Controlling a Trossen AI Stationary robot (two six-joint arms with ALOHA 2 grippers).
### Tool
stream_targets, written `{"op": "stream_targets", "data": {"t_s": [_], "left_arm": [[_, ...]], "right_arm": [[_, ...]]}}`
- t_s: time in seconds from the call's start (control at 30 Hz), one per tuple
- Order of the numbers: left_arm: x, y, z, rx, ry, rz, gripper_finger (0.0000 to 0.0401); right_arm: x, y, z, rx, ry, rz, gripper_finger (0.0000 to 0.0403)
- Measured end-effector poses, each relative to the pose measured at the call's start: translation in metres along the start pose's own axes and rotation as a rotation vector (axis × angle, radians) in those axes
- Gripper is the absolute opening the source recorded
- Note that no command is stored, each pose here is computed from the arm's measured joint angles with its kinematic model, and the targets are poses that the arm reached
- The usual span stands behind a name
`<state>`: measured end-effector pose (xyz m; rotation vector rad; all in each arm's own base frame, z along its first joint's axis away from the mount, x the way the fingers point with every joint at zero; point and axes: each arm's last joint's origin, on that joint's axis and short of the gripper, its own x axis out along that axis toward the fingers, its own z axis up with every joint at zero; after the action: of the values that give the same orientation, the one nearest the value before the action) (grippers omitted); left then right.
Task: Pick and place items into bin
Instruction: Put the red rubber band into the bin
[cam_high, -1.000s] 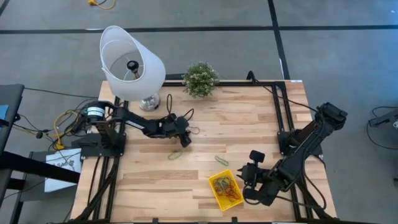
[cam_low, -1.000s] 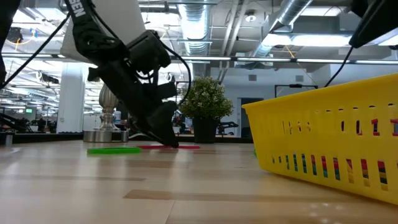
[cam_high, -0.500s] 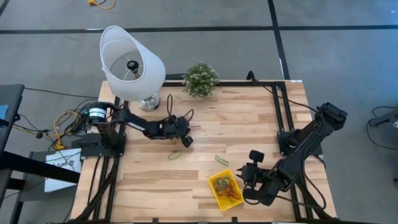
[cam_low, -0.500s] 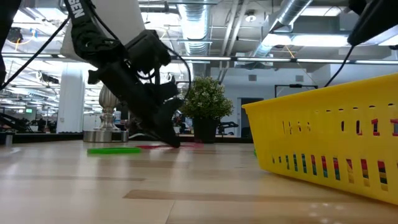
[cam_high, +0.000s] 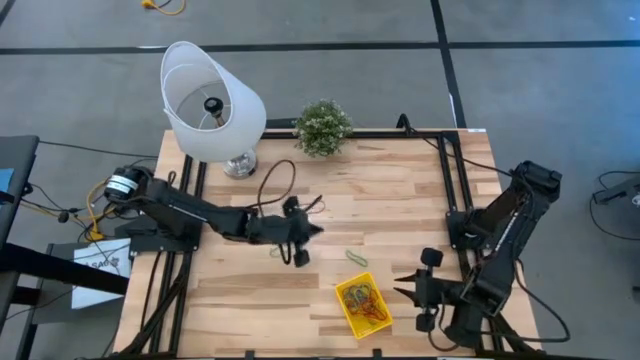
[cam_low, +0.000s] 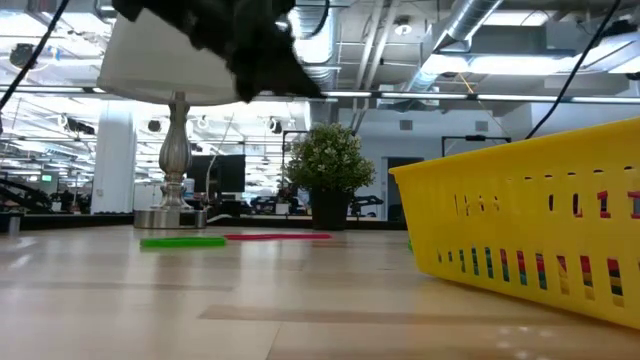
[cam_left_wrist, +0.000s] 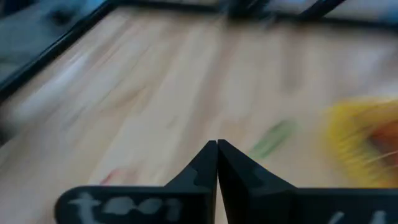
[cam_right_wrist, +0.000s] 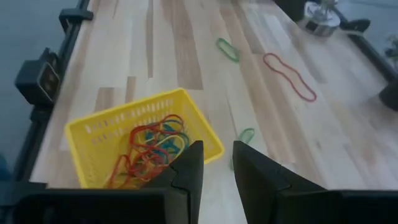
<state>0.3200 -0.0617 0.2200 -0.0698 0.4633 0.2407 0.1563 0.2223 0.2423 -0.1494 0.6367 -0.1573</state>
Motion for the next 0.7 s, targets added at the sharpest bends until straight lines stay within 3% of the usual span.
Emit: {"op": "stream_targets", "data": {"t_s": [0.1,0.23,0.4,0.53,0.7], "left_arm": [[-0.001,0.011,-0.006,0.005,0.142,0.157,0.0014],[0.002,0.044,-0.025,-0.097,0.321,0.303,0.0062],[0.012,0.075,-0.048,-0.317,0.396,0.204,0.0139],[0.015,0.086,-0.061,-0.327,0.329,0.198,0.0175],[0.014,0.096,-0.073,-0.298,0.353,0.244,0.0181]], "right_arm": [[-0.001,0.001,-0.001,0.058,0.0,0.004,0.0082],[0.0,0.002,-0.001,0.083,-0.002,0.006,0.0082],[0.002,0.001,0.001,0.089,-0.004,0.0,0.0082],[0.004,0.0,0.003,0.104,-0.006,-0.004,0.0082],[0.005,-0.001,0.004,0.105,-0.004,-0.007,0.0082]]}}
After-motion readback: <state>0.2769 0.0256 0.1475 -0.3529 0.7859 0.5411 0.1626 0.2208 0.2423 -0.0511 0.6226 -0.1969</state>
